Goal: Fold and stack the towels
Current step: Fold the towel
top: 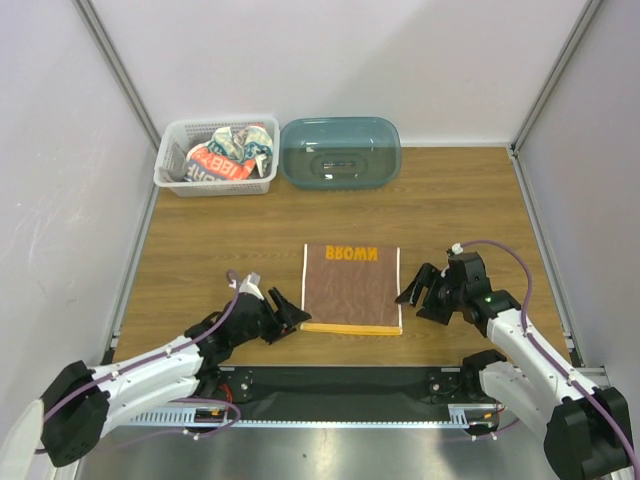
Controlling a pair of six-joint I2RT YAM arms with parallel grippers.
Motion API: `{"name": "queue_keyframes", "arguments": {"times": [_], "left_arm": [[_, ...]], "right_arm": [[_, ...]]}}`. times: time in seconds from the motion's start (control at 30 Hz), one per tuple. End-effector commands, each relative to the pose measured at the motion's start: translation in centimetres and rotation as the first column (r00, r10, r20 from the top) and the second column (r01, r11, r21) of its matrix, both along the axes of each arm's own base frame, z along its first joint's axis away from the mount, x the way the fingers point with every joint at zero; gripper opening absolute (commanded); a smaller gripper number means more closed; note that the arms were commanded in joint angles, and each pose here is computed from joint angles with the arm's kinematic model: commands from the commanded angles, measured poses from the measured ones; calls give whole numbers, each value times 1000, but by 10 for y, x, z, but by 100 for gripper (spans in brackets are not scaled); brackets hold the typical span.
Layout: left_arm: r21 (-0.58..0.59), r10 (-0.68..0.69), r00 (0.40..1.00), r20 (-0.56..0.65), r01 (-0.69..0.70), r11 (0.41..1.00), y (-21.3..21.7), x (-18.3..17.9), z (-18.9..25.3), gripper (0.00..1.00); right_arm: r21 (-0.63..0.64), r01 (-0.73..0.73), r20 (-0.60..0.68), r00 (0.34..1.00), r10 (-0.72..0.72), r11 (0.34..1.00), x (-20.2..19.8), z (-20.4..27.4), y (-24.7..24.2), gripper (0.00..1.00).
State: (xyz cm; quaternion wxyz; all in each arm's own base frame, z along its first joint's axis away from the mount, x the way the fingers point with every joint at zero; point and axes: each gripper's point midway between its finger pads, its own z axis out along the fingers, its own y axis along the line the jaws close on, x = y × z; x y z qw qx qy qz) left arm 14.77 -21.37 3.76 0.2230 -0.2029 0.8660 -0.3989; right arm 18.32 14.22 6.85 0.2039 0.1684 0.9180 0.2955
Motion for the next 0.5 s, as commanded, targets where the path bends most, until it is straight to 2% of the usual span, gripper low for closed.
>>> {"name": "queue_keyframes", "arguments": {"times": [0.0,0.47], "left_arm": [[6,22,1000,-20,-22,1000,2,-3,-9,73],[11,7,999,-38,-7,1000,-7,-6,-18,71]], "right_arm": [[29,-14,34,999,13,999,1,4,5,77],[40,-11,42,999,10,999,1,3,8,75]]}}
